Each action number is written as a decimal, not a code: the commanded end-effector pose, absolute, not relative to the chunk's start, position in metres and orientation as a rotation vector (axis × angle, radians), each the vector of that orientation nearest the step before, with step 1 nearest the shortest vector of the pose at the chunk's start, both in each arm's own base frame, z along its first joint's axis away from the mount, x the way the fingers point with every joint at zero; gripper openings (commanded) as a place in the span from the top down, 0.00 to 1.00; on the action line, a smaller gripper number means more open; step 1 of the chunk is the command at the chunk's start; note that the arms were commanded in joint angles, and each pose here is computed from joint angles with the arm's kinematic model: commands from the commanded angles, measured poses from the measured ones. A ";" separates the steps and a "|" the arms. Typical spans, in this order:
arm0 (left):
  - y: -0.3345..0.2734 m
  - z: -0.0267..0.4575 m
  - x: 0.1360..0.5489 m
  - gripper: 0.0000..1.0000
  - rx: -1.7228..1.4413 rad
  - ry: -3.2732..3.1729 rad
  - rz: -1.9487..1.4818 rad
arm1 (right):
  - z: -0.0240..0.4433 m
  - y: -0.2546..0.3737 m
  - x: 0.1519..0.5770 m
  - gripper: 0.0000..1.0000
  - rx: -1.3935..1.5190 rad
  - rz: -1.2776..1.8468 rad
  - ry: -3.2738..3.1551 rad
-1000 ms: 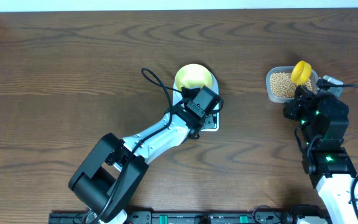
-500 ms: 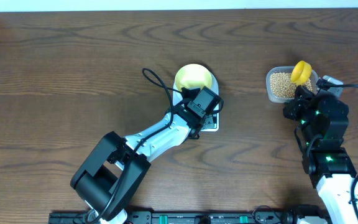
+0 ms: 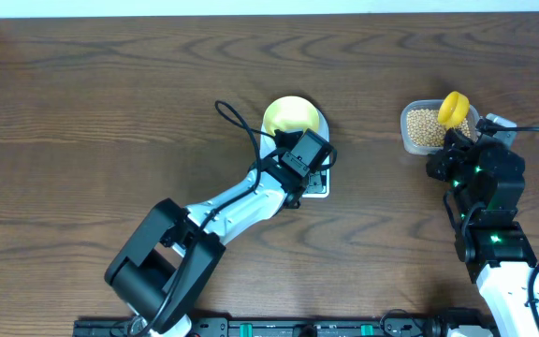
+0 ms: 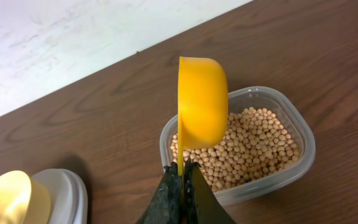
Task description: Scoop item into bowl and weigh 50g on scale
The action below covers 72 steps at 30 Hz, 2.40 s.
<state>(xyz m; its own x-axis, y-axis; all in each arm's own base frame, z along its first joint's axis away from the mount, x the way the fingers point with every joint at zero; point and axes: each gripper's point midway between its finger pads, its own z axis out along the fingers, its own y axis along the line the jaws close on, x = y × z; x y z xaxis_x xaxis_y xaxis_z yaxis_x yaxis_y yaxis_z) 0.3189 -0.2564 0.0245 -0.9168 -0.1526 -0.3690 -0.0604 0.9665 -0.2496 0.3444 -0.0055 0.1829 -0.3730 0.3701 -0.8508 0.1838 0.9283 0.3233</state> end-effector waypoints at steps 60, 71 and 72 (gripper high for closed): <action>-0.100 0.286 0.302 0.02 0.967 2.038 -0.368 | 0.207 0.072 0.344 0.99 0.222 0.744 2.031; -0.101 0.268 0.280 0.02 1.000 2.133 -0.440 | 0.207 0.072 0.343 0.99 0.190 0.723 2.034; -0.100 0.267 0.280 0.02 1.000 2.136 -0.441 | 0.207 0.072 0.343 0.99 0.190 0.723 2.035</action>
<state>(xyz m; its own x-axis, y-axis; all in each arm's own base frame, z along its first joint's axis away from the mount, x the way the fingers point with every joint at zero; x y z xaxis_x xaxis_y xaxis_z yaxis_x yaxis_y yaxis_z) 0.2802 -0.0987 0.2671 -0.4455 0.5158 -0.7317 0.7538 0.6571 0.0042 0.3405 0.0708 0.1946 -0.5686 0.4357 -0.6978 -0.1058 0.8025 0.5873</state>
